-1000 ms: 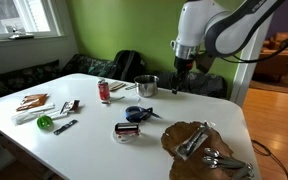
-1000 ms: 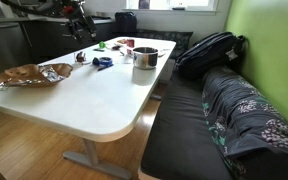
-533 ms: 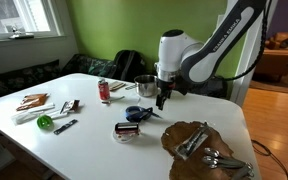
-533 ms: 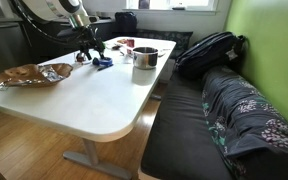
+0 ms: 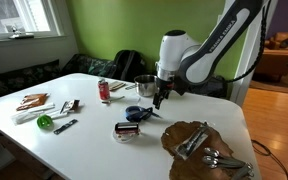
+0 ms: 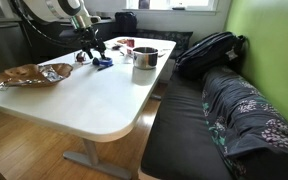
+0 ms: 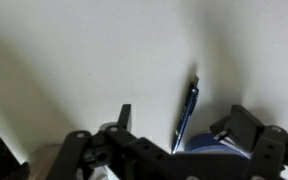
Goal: Pick up the pen on the right side of the masking tape and put it in the pot
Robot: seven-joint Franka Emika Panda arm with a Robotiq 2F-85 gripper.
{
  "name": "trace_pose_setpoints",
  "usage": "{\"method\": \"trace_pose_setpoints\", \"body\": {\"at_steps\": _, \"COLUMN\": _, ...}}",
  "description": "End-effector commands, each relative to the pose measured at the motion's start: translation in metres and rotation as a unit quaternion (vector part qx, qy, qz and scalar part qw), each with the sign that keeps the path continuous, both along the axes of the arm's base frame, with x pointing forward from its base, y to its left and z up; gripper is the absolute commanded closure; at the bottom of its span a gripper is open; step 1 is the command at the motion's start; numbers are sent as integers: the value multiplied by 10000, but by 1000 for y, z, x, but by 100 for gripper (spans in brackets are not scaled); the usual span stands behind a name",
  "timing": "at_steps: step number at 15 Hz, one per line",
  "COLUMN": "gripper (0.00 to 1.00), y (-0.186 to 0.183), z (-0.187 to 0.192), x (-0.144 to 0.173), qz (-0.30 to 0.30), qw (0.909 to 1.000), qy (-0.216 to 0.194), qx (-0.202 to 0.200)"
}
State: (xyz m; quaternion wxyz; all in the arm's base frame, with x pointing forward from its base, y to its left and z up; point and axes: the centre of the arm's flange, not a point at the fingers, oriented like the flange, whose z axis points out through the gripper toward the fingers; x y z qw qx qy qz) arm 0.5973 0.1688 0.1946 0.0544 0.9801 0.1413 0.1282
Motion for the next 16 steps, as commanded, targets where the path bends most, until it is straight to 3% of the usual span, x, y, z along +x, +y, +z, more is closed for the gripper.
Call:
{"method": "trace_pose_setpoints", "body": {"at_steps": 1, "gripper": 0, "y": -15, "z": -50, "x": 10, "qz": -150, "qw": 9971, "qy": 209, "qx": 712}}
{"method": "trace_pose_setpoints", "body": {"at_steps": 3, "gripper": 0, "y": -28, "z": -70, "x": 9, "qz": -209, "qw": 9970, "qy": 241, "qx": 706}}
{"method": "trace_pose_setpoints", "body": {"at_steps": 8, "gripper": 0, "y": -41, "z": -68, "x": 5, "qz": -233, "qw": 9977, "qy": 244, "qx": 594}}
{"method": "trace_pose_setpoints", "body": {"at_steps": 16, "gripper": 0, "y": 0, "z": -65, "x": 28, "qz": 77, "qw": 9996, "qy": -132, "qx": 234}}
